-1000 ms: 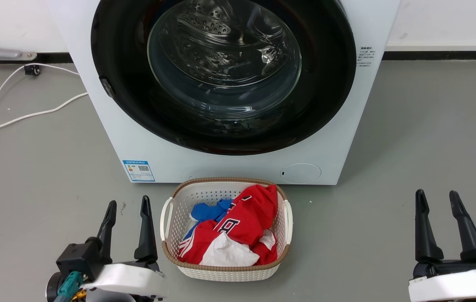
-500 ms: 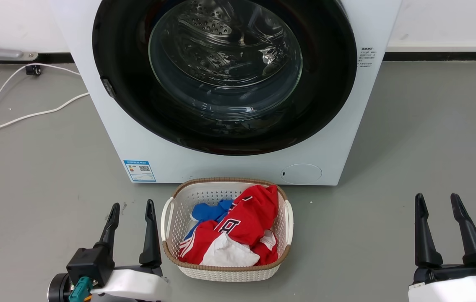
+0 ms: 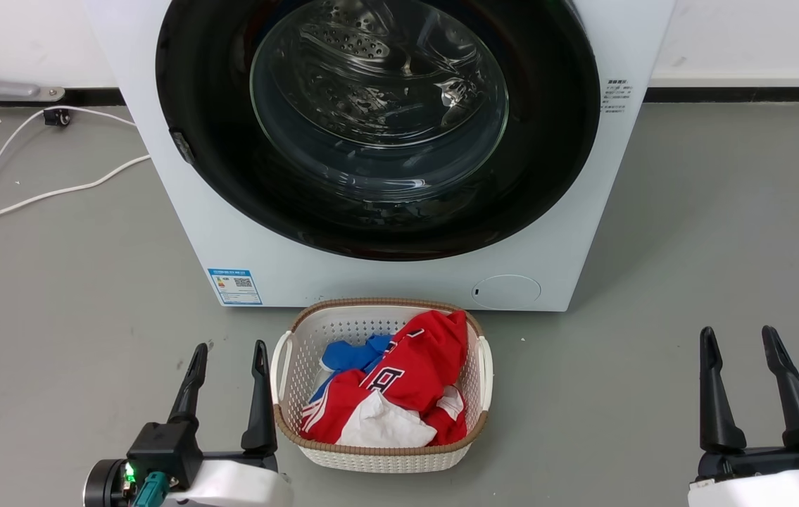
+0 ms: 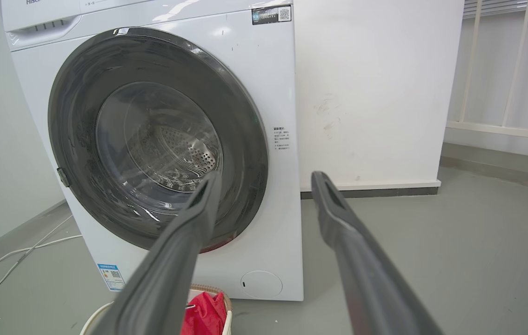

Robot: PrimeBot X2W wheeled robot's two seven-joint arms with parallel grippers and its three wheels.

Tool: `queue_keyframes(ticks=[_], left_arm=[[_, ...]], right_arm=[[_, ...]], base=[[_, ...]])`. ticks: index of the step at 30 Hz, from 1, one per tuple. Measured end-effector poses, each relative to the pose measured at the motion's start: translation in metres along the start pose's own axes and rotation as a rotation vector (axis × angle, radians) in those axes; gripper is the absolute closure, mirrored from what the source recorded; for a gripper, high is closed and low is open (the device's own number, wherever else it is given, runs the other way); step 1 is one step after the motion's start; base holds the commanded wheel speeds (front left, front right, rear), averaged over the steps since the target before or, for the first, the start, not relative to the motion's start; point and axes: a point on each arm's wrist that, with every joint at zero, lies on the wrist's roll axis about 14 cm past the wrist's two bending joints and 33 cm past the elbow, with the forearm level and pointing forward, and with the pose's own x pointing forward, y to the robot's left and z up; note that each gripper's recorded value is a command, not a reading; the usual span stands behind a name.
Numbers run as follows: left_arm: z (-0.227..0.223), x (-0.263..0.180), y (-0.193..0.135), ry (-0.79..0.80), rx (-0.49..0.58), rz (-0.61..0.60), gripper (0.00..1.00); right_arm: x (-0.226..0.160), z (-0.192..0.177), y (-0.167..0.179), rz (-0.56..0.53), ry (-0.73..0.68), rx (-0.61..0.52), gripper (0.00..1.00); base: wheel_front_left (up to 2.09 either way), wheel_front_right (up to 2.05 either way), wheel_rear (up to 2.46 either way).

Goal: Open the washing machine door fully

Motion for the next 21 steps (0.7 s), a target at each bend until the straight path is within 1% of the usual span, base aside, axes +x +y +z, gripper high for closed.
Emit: queue_keyframes(ticks=[21], left_arm=[[-0.008, -0.003, 0.002, 0.024, -0.002, 0.01, 0.0]], right_arm=[[-0.005, -0.01, -0.003, -0.014, 0.033, 0.025, 0.0]], base=[[0.0, 0.0, 0.0]])
